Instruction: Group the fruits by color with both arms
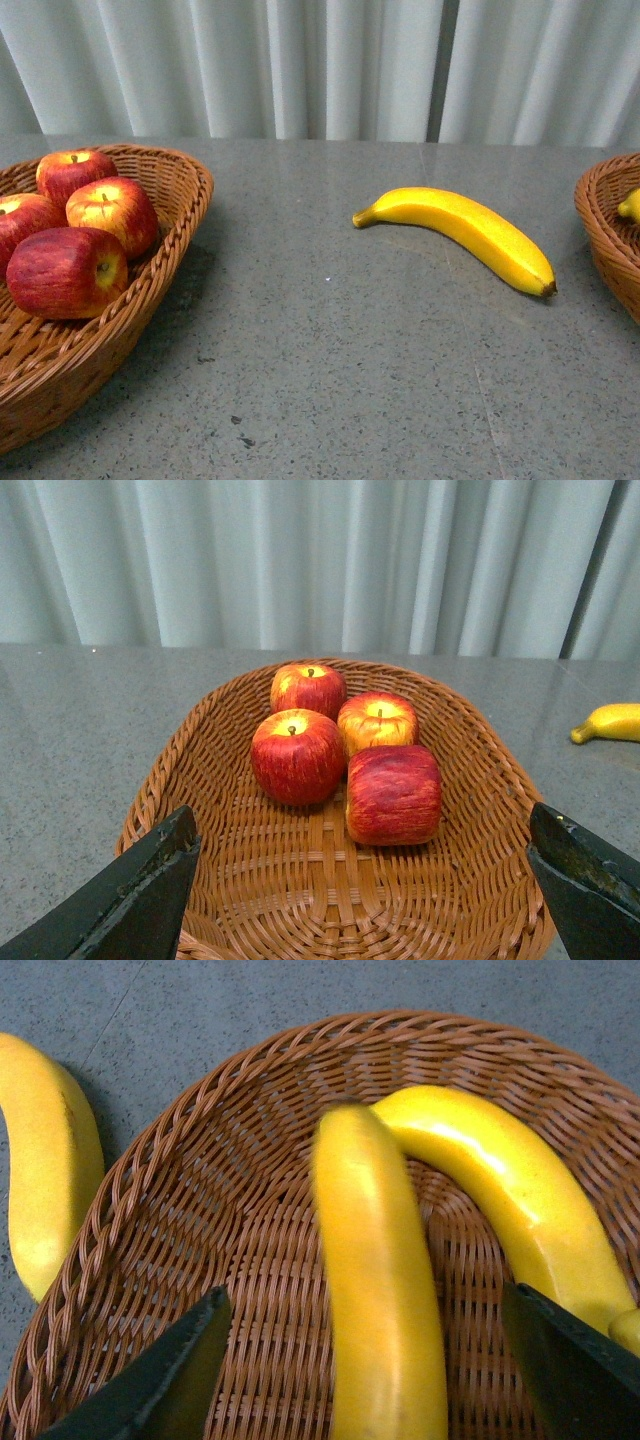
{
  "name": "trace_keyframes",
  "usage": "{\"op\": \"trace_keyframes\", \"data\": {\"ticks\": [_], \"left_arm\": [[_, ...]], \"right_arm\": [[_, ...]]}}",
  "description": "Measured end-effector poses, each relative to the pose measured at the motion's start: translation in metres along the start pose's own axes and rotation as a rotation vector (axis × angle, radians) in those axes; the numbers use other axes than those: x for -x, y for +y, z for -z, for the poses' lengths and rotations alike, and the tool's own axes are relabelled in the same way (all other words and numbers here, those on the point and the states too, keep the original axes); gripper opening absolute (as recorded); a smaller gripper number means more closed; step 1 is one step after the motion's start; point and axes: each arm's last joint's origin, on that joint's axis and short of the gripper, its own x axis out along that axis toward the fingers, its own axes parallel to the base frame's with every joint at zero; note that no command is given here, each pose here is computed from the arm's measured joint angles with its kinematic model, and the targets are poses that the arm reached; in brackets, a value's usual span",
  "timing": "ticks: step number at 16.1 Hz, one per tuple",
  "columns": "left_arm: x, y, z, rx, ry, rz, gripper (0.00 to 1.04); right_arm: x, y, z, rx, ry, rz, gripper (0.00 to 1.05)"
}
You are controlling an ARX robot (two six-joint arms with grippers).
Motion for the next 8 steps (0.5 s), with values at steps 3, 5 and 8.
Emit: {"op": "trace_keyframes", "data": {"ticks": [3, 5, 8], "left_arm": [[0.0, 0.0, 0.0, 0.0, 0.0, 0.0, 0.98], [0.0, 0.0, 0.0, 0.0, 0.0, 0.0, 0.98], [0.0, 0.0, 0.0, 0.0, 0.0, 0.0, 0.98]], "right_arm": [[-0.002, 0.025, -0.031, 0.02, -0.14, -0.069, 0.97], [-0.002, 0.066, -0.054, 0.051, -0.236, -0.167, 0.98], [-0.031, 0.146, -0.071, 0.118, -0.232, -0.33, 0.98]]}}
